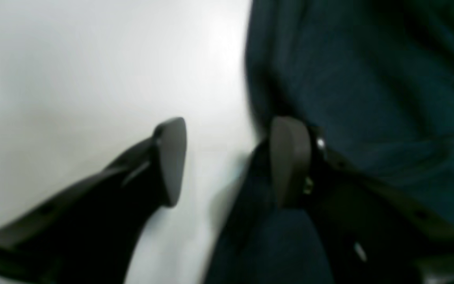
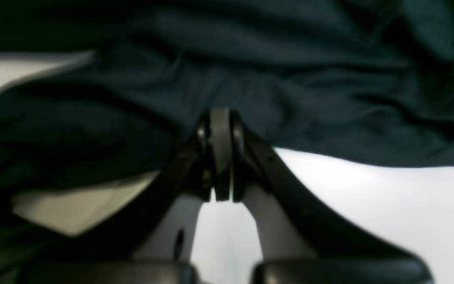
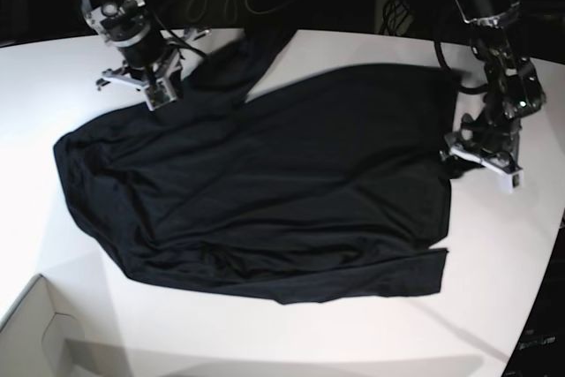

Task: Layout the t-shirt on the table in an organized manner, then fold the t-shirt properly
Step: 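Grasp the shirt edge with both grippers and pull it to flatten, then move both grippers inward over the shirt's collar edge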

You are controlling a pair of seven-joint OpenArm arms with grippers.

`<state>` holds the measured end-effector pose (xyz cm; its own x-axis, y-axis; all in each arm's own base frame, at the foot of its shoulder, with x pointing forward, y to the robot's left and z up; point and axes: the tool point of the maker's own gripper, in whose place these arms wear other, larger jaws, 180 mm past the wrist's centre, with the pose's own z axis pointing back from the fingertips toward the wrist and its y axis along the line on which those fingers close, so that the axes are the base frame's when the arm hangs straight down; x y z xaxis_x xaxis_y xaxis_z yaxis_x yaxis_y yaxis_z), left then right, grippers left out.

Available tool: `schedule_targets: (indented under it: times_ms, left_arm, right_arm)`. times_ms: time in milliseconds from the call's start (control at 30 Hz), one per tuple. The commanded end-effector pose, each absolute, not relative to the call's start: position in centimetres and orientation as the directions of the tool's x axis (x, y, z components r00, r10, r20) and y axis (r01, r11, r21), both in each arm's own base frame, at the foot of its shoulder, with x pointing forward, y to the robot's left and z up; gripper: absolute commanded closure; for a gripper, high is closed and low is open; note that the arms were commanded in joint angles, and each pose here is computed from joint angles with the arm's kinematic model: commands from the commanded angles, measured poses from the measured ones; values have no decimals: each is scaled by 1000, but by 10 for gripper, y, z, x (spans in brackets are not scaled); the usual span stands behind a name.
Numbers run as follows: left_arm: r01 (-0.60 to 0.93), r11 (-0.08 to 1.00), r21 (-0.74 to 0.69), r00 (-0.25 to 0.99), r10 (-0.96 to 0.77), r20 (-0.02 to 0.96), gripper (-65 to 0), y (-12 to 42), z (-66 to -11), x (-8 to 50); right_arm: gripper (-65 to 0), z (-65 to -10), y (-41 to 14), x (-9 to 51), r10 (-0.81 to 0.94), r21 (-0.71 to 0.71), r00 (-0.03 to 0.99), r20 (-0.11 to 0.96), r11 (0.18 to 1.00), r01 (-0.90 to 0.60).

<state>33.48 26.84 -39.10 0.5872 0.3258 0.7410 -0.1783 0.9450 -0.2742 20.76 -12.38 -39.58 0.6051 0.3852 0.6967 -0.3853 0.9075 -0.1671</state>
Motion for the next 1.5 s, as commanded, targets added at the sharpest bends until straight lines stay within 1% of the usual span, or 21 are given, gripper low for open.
schedule_targets:
  times_ms: [0,67,167,267,333,367,400,533,667,867,967,1033,1067,1100,1200,1233,1333,1433,1467]
  left_arm:
    - [-139,956,-258,502,293,814,-335,273,-354,352]
    - [-111,966,-233,462,258,849,-335,269,-333,351]
    - [-73,977,-201,405,213,889,-336,258,-304,345]
    - [-46,985,-169,389,173,905,-336,250,-292,334]
    - [-37,981,-191,391,190,901,-336,245,-293,325]
    - [-33,976,-215,401,210,892,-336,242,-297,318]
    - [-31,969,-244,412,235,880,-336,240,-303,311]
    - [-39,944,-329,470,307,827,-336,232,-325,282]
    - [-53,936,-347,514,324,795,-336,228,-340,263]
    - [-64,938,-341,534,321,782,-336,230,-346,253]
    - [-62,939,-337,537,317,782,-336,230,-346,251]
    - [-68,940,-333,550,314,774,-336,231,-349,245]
    - [-69,940,-333,552,314,772,-336,231,-350,244]
    - [-69,940,-333,552,314,772,-336,231,-350,244]
    - [-73,940,-332,564,314,764,-334,230,-354,239]
    - [-68,940,-334,571,311,760,-333,228,-355,237]
    - [-63,936,-345,587,315,746,-325,221,-361,232]
    - [-5,929,-370,635,289,717,-272,194,-371,225]
    - [12,926,-377,644,281,712,-265,186,-372,225]
  right_arm:
    - [-7,-391,-115,207,378,-152,593,711,906,-395]
    - [-62,-398,-104,198,391,-129,615,685,896,-425]
    - [-188,-404,-84,185,406,-93,620,671,876,-473]
    - [-309,-405,-72,176,413,-71,619,668,863,-500]
    - [-374,-406,-66,169,416,-56,622,664,857,-513]
    - [-396,-408,-62,165,417,-47,625,660,853,-520]
    - [-410,-409,-59,160,419,-37,628,656,849,-528]
    - [-415,-412,-44,146,424,-1,633,647,832,-555]
    - [-415,-410,-25,141,430,27,618,658,807,-590]
    - [-415,-413,-8,145,436,48,601,670,782,-621]
    - [-406,-425,-5,148,437,67,612,659,777,-627]
    - [-356,-430,-3,151,438,74,617,654,774,-628]
    - [-318,-432,-3,153,439,75,617,654,773,-629]
    - [-262,-435,-3,153,441,78,621,648,772,-630]
    - [-44,-433,-2,160,442,69,612,656,772,-632]
    - [0,-432,-2,162,442,66,609,659,772,-632]
    - [0,-426,-3,175,442,44,586,679,773,-633]
    - [0,-409,-4,200,441,-3,536,720,774,-633]
    - [0,-402,-4,209,441,-22,516,735,775,-631]
